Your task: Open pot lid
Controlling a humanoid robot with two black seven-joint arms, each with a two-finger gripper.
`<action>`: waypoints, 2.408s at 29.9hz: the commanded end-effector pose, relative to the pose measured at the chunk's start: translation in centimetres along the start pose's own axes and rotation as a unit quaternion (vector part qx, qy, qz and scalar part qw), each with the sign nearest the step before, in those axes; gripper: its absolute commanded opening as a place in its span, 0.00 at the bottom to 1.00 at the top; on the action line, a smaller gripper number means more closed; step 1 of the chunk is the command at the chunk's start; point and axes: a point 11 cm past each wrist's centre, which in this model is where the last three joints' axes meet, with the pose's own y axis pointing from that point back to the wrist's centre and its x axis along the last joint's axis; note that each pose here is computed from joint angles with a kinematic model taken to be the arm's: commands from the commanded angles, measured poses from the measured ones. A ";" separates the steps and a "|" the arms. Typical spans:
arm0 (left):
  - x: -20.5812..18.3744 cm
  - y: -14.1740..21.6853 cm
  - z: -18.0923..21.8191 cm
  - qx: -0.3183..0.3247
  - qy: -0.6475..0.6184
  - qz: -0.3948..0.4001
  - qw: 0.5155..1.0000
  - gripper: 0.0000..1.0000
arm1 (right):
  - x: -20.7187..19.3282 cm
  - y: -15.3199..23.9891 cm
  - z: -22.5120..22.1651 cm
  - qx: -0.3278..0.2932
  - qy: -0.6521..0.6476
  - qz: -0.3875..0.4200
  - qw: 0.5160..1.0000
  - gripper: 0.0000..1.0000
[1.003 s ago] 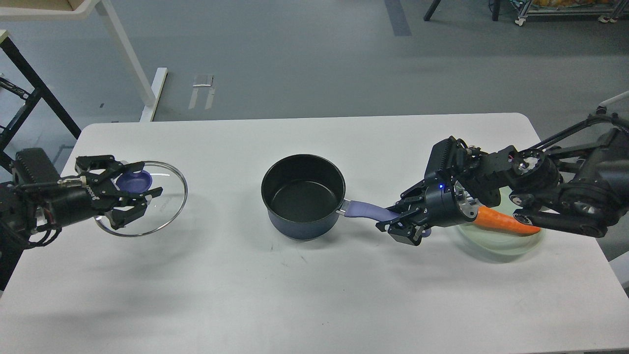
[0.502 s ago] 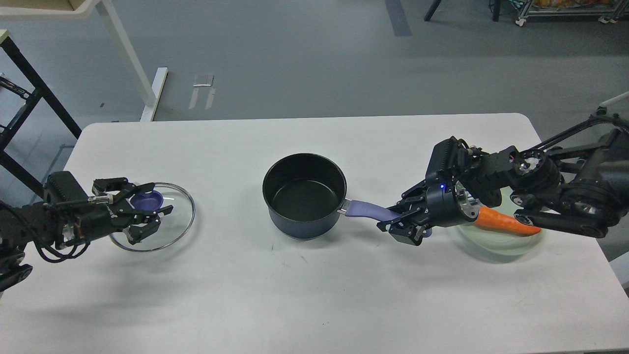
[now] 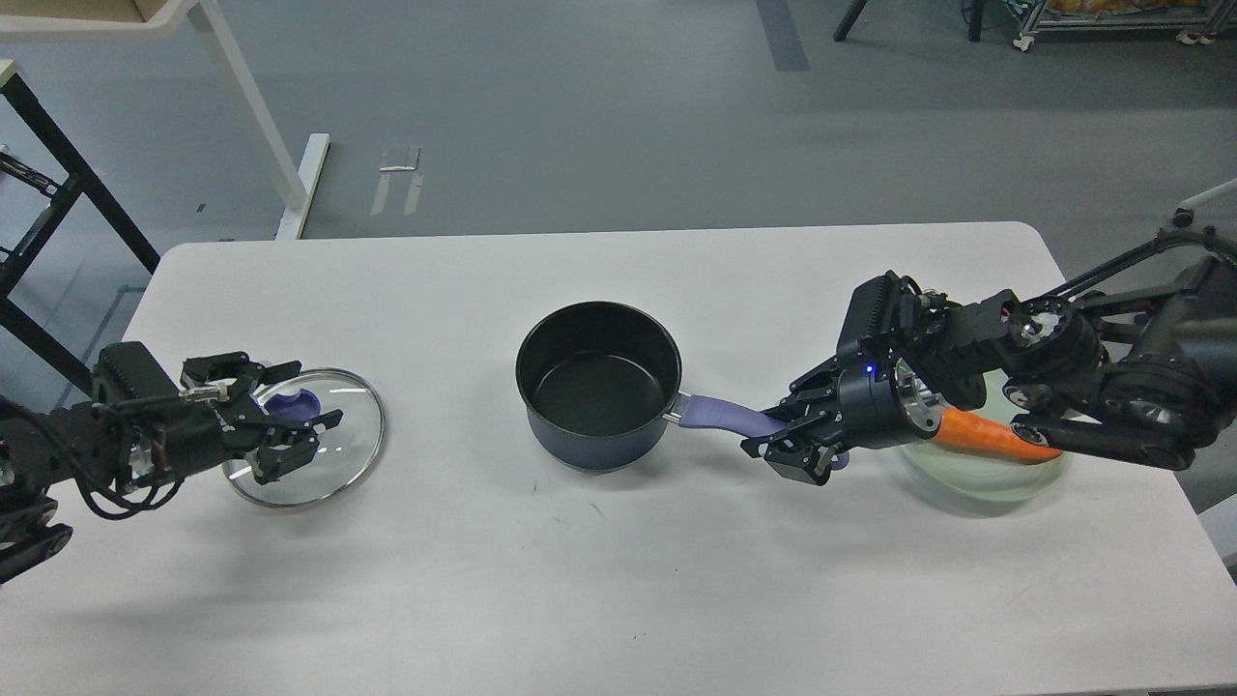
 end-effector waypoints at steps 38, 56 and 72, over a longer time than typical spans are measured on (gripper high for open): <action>15.5 0.9 -9.0 -0.037 0.782 0.324 0.531 0.99 | 0.5 0.8 0.6 -0.010 -0.007 0.012 1.000 0.81; 16.0 0.0 -7.9 -0.070 0.804 0.315 0.500 0.99 | 5.1 13.3 5.7 -0.015 -0.500 0.448 0.741 0.97; 11.6 -3.8 -3.4 -0.086 0.855 0.305 0.412 0.99 | -2.0 6.8 8.1 0.128 -0.758 0.543 0.339 0.98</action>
